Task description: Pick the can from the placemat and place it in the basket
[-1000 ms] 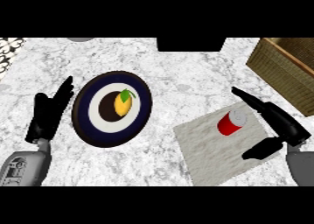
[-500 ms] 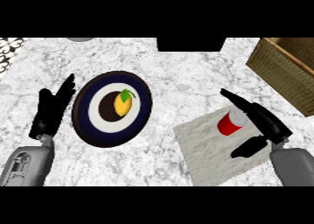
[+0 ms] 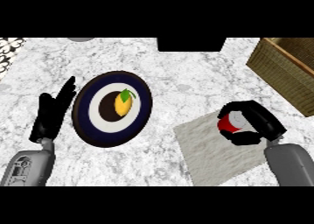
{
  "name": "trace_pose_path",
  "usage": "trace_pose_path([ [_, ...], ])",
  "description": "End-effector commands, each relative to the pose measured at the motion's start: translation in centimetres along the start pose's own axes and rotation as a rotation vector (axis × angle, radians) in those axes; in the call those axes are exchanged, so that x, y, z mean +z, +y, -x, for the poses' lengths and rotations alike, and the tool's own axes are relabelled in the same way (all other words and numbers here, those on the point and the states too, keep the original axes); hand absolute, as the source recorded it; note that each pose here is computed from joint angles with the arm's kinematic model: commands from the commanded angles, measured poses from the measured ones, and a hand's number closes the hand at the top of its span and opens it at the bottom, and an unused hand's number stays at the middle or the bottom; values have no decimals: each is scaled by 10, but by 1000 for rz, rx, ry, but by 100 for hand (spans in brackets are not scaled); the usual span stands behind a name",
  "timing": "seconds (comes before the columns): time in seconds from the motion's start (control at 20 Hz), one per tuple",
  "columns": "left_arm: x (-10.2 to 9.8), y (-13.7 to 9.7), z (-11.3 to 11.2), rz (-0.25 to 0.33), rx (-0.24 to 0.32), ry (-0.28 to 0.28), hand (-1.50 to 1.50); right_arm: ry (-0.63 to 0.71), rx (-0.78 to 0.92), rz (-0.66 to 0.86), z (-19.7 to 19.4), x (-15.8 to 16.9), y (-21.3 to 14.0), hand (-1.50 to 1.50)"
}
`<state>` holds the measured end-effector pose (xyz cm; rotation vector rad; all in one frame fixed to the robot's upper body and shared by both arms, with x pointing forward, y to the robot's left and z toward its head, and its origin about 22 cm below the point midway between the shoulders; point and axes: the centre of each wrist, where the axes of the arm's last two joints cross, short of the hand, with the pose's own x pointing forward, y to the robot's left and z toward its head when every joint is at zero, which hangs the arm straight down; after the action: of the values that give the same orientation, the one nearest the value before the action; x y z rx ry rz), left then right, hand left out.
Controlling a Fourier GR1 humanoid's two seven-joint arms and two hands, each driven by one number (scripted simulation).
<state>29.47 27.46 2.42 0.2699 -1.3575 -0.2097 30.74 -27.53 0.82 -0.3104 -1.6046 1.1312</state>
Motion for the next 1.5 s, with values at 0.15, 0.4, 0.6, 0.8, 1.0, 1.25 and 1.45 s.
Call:
trace_pose_path([
  [0.15, -6, -1, 5, -13, 0, -2, 0, -54, 135, 48, 0, 3, -4, 150],
  [0.4, -6, 0, -5, 0, -5, -10, 0, 66, 523, -215, -25, -6, -23, 150],
  [0.6, 7, 11, -5, 4, 9, 13, 0, 56, 659, -259, -62, -4, -34, 150],
  [0.8, -1, 0, 13, -3, -13, 10, 0, -32, 647, -161, -89, 2, -50, 150],
  [1.0, 5, -3, 7, -8, 4, 16, 0, -37, 357, -136, -112, 5, -78, 150],
  [1.25, 8, 14, 7, -27, 0, 25, 0, -136, 100, 18, -131, 21, -103, 150],
  [1.45, 6, 17, 13, -42, -2, 23, 0, -149, -8, 128, -147, 43, -135, 150],
])
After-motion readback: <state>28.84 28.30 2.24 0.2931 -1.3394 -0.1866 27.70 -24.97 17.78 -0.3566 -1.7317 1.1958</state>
